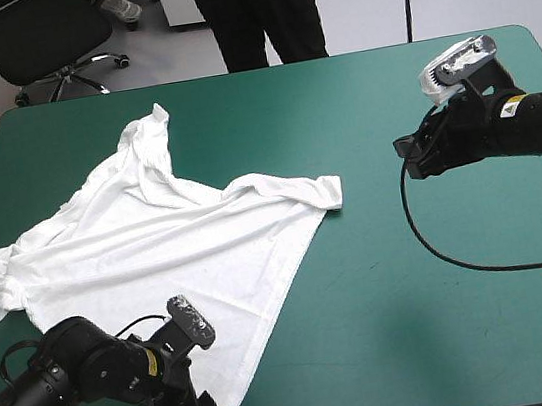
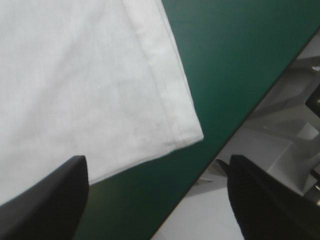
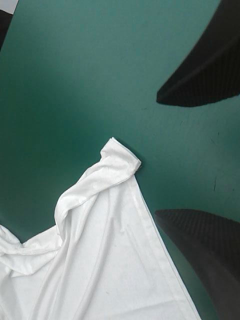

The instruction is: Fold the cloth

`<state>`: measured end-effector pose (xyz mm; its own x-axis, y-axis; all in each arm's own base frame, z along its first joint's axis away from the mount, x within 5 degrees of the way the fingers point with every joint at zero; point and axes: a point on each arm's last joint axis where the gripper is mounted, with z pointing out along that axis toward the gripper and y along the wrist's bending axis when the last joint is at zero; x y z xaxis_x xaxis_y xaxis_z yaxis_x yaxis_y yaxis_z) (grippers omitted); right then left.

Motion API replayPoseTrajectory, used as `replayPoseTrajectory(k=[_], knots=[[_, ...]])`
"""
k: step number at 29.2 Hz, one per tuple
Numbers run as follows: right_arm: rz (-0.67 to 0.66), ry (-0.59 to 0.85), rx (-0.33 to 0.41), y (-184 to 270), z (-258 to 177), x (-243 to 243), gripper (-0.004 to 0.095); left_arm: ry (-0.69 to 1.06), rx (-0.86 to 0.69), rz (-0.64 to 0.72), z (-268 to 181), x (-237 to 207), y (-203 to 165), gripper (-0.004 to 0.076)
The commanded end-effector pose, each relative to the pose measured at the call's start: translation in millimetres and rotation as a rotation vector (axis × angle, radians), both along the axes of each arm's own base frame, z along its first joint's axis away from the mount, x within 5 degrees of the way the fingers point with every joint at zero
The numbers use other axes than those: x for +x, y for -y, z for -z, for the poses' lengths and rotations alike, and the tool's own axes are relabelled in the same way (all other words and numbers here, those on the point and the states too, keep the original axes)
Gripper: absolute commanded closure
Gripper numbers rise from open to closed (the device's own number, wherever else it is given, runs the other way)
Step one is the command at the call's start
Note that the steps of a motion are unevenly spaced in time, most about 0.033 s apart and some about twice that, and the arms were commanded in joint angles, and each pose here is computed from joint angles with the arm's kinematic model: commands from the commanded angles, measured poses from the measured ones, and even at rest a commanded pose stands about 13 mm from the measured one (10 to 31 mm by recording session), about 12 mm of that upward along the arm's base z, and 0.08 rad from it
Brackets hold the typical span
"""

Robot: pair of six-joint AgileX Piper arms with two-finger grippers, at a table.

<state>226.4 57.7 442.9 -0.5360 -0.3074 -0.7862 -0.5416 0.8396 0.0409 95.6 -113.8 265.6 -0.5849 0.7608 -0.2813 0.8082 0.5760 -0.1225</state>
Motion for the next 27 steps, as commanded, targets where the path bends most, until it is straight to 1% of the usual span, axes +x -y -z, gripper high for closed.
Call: replayPoseTrajectory(k=[1,6,10,12,16,18,19,21,23,24,26,27], knots=[[0.014,0.089,0.039,1,-17,-5,0.034,0.008,-0.066,0.018,1,-2,18,0.0173],[0.014,0.089,0.039,1,-17,-5,0.034,-0.03,-0.014,0.081,24,0,43,0.0173],[0.013,0.089,0.041,1,-17,-5,0.034,-0.046,0.049,0.075,42,9,55,0.0173],[0.012,0.087,0.042,0,-17,-5,0.034,-0.048,0.114,0.068,53,14,57,0.0174],[0.011,0.085,0.042,0,-16,-5,0.034,-0.044,0.25,0.04,71,24,56,0.0209],[0.007,0.089,0.034,1,-16,-5,0.034,-0.07,0.27,0.024,77,25,58,0.0243],[0.007,0.089,0.034,1,-16,-5,0.034,-0.082,0.272,0.02,79,25,59,0.0267],[0.007,0.089,0.034,1,-16,-5,0.0341,-0.111,0.285,0.007,83,24,60,0.037],[0.005,0.085,0.033,0,-16,-6,0.034,-0.137,0.293,-0.007,86,22,59,0.0517],[0.005,0.085,0.033,0,-16,-6,0.0341,-0.146,0.291,-0.01,87,20,59,0.0628],[0.004,0.083,0.032,0,-16,-6,0.0341,-0.176,0.277,-0.025,90,17,58,0.0738],[0.004,0.081,0.03,1,-16,-6,0.0341,-0.189,0.272,-0.032,92,15,58,0.0741]])
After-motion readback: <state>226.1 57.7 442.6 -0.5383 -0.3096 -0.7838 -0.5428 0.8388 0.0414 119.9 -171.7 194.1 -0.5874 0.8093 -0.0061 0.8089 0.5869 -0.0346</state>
